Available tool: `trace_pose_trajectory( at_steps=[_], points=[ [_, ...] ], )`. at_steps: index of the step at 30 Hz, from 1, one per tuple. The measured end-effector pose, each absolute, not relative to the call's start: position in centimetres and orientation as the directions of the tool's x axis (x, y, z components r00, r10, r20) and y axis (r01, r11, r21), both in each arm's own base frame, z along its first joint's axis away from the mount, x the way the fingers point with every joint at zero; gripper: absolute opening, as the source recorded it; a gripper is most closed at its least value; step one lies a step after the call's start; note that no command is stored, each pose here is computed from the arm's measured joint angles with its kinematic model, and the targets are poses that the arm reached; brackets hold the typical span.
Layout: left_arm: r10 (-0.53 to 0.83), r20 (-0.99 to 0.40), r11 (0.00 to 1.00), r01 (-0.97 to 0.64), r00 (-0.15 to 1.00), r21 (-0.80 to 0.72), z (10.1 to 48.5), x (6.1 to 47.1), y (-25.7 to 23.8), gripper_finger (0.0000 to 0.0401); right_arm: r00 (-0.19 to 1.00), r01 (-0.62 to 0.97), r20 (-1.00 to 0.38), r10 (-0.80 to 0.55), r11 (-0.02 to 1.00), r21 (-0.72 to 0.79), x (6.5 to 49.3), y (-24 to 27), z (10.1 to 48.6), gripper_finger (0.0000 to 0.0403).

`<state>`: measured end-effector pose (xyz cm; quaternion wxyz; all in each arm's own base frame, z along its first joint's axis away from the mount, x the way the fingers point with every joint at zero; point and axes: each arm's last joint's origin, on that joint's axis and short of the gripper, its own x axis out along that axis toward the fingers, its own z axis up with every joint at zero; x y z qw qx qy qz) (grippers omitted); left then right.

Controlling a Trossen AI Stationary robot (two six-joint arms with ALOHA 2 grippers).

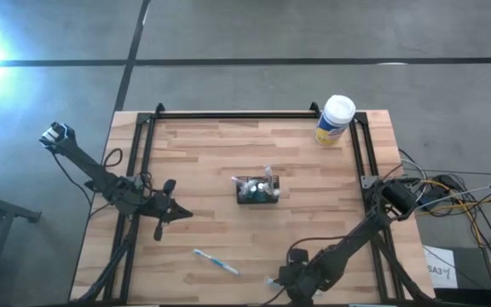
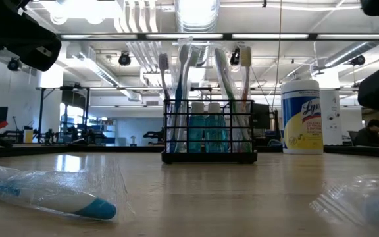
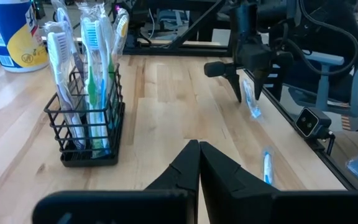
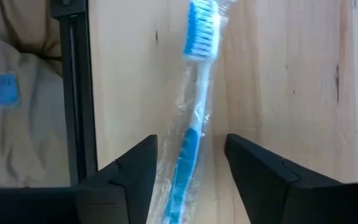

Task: Pick & Place toothbrushing station
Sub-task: Put the right blue toothbrush into the black organizer

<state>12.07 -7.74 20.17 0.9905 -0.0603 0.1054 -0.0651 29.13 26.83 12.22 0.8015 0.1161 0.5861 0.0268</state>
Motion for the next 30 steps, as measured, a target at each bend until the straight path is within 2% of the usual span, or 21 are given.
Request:
trace_pose_trajectory(
  at_steps=[6, 14, 21, 26, 30],
  points=[
    [-0.141, -0.201, 0.985, 0.116, 0.969, -0.130, 20.2, 12.1, -7.7, 0.0014, 0.288, 0.102, -0.945, 0.157, 0.976, 0.193, 29.2, 26.3, 12.1, 0.0144],
    [-0.141, -0.200, 0.987, 0.121, 0.970, -0.108, 20.2, 12.1, -7.7, 0.0014, 0.280, 0.078, -0.956, 0.089, 0.990, 0.115, 29.1, 25.5, 12.0, 0.0023],
    [-0.141, -0.200, 0.986, 0.120, 0.970, -0.115, 20.2, 12.1, -7.7, 0.0014, 0.364, 0.052, -0.931, 0.003, 0.998, 0.024, 28.8, 24.5, 14.1, 0.0022],
    [-0.142, -0.183, 0.986, 0.123, 0.973, -0.108, 20.4, 12.1, -7.7, 0.0014, 0.621, 0.047, -0.782, -0.049, 0.999, -0.025, 28.4, 23.7, 20.8, 0.0020],
    [-0.142, -0.171, 0.987, 0.126, 0.975, -0.102, 20.5, 12.1, -7.8, 0.0014, 0.758, 0.073, -0.636, -0.144, 0.988, -0.137, 27.2, 22.4, 25.1, 0.0019]
  ],
)
